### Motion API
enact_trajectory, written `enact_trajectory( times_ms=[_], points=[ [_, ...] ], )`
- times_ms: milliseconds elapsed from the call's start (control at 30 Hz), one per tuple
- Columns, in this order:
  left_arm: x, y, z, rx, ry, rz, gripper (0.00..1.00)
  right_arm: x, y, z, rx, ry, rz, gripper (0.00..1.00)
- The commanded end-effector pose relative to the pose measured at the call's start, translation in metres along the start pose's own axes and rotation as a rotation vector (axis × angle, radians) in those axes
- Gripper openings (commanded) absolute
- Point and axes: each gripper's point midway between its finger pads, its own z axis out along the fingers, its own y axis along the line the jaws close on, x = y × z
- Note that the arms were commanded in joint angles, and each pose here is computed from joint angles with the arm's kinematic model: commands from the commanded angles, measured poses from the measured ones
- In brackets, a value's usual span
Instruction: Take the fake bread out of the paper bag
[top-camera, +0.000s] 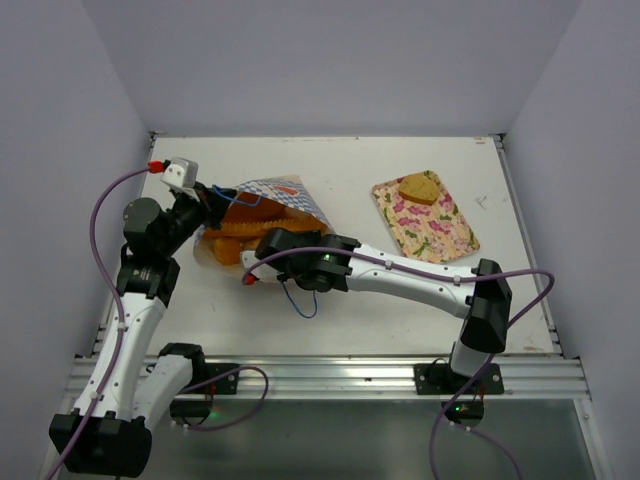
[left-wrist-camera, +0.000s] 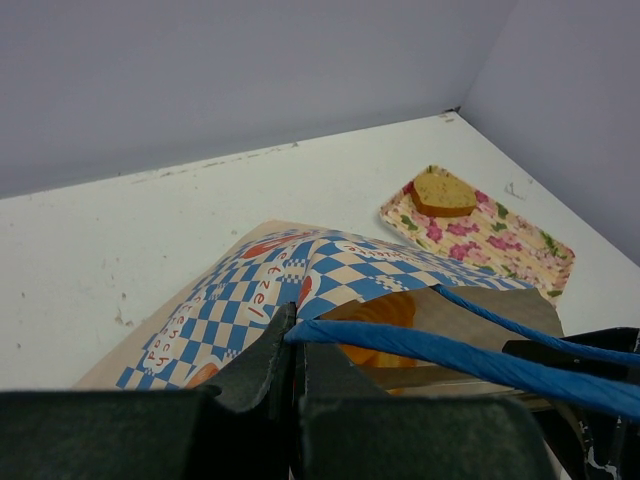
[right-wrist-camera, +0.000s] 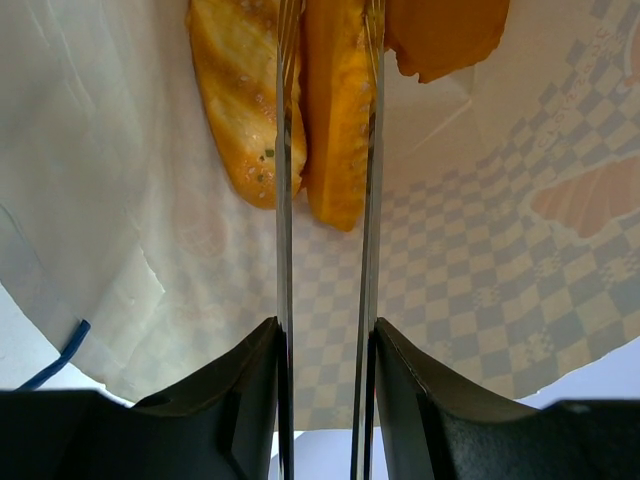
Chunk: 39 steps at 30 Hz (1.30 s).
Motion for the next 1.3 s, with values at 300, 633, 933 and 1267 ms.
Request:
enact_trajectory(
  times_ms=[300, 633, 933, 1267],
  points=[
    [0.001, 0.004, 0.001, -0.016, 0.007, 0.004, 0.0, 0.002, -0.031, -0.031, 0.076, -0.048, 0.058, 0.44],
    [-0.003, 0.004, 0.0, -0.02, 0.004, 0.017, 0.0, 0.005, -0.026, -0.027, 0.068, -0.043, 0.056, 0.44],
    [0.003, 0.004, -0.002, -0.018, 0.03, 0.005, 0.0, 0.003, -0.01, -0.001, 0.029, 0.01, 0.033, 0.45],
    [0.005, 0.003, -0.002, -0.01, 0.037, 0.013, 0.0, 0.002, -0.011, 0.012, 0.035, 0.05, 0.033, 0.45]
  ],
)
